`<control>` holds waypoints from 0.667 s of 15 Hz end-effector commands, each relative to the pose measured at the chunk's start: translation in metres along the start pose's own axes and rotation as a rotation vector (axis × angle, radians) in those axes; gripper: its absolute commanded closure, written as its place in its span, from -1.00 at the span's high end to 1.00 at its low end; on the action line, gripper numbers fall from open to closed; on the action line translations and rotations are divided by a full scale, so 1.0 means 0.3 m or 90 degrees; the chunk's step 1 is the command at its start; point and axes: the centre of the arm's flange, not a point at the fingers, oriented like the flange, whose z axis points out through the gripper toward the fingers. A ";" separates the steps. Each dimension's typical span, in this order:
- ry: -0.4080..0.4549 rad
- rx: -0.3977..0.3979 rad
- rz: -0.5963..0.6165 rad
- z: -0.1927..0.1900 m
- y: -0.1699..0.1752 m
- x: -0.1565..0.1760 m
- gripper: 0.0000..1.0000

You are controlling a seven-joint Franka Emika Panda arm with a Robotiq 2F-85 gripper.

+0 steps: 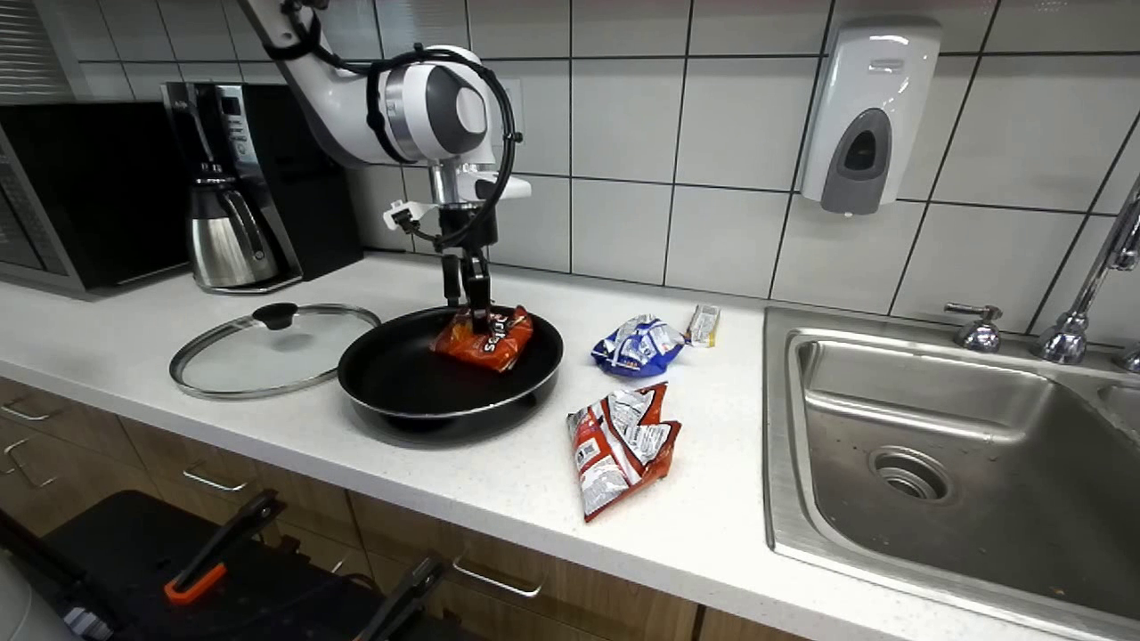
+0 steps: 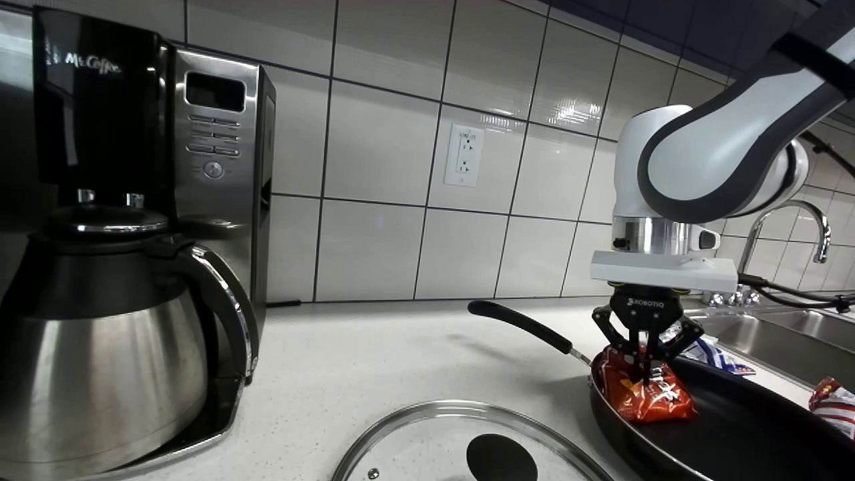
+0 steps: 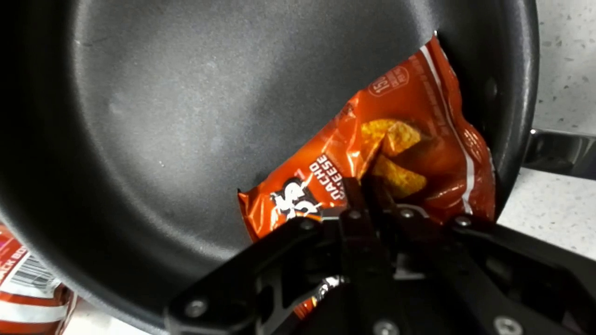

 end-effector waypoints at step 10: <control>-0.030 -0.021 -0.026 -0.062 0.033 0.008 1.00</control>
